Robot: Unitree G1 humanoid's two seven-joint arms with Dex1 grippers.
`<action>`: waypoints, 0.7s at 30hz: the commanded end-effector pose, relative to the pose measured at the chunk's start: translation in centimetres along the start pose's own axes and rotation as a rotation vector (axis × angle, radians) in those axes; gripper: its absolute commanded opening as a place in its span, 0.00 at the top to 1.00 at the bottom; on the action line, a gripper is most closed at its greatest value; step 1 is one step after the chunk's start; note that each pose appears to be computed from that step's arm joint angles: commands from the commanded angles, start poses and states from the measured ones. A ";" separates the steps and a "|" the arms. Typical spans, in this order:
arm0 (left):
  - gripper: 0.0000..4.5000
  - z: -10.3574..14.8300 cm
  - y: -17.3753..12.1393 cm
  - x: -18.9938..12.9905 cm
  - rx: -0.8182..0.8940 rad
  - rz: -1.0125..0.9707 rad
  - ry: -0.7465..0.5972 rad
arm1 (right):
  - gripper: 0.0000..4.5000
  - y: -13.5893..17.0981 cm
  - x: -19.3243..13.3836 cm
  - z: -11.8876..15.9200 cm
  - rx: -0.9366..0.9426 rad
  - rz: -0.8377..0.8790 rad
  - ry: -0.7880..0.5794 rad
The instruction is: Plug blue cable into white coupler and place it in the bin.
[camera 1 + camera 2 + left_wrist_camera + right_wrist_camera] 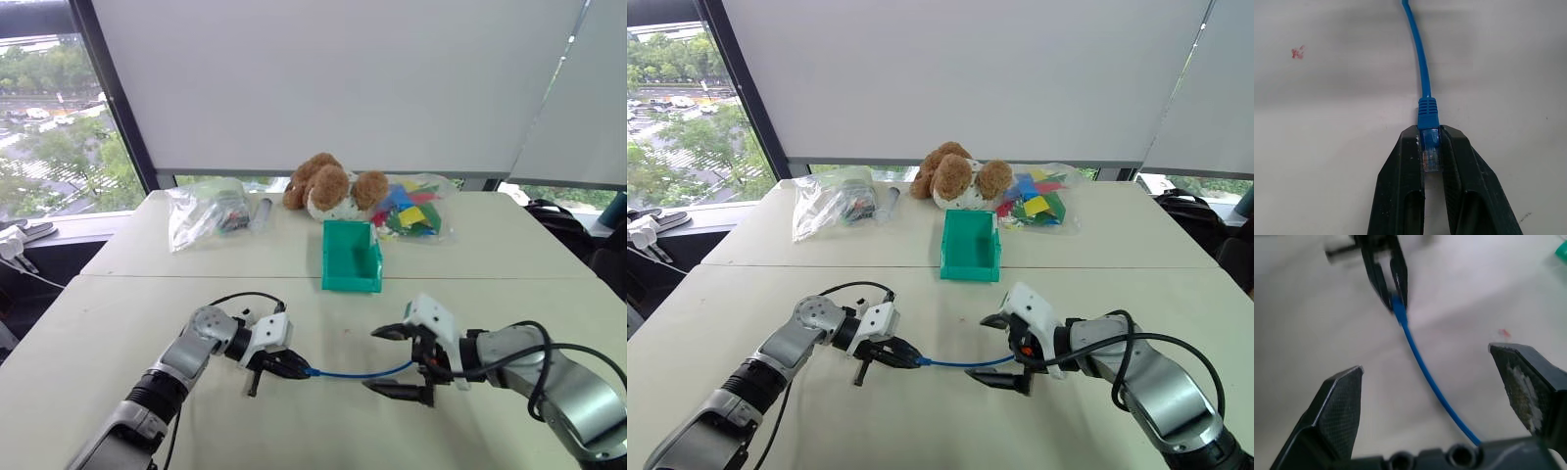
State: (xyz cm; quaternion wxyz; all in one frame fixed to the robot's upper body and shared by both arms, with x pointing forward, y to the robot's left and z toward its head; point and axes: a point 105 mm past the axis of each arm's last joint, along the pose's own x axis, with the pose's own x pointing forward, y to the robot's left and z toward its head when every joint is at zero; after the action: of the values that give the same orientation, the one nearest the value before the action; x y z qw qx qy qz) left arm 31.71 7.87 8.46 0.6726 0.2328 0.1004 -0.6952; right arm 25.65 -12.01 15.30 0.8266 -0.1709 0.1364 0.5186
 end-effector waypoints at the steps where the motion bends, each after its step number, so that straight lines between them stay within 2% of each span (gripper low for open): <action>1: 0.98 4.2 2.8 -0.7 0.074 0.154 -0.143 | 0.00 -0.1 -1.5 1.2 0.141 -0.070 -0.114; 5: 0.98 6.3 3.7 -0.8 0.124 0.215 -0.215 | 0.00 0.2 -2.1 1.3 0.301 -0.114 -0.194; 11: 0.98 8.1 4.4 -1.0 0.177 0.264 -0.265 | 0.00 -1.4 -1.4 0.6 0.515 -0.259 -0.257; 21: 0.98 9.0 4.5 -0.8 0.203 0.262 -0.287 | 0.00 -2.8 2.1 1.3 0.793 -0.271 -0.403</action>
State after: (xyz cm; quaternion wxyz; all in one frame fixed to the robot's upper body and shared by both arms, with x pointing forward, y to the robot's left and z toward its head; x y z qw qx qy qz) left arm 34.46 4.48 15.30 0.7418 0.2025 -0.0565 -0.6368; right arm 28.80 -11.06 15.22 0.8997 0.2289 0.1554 0.3377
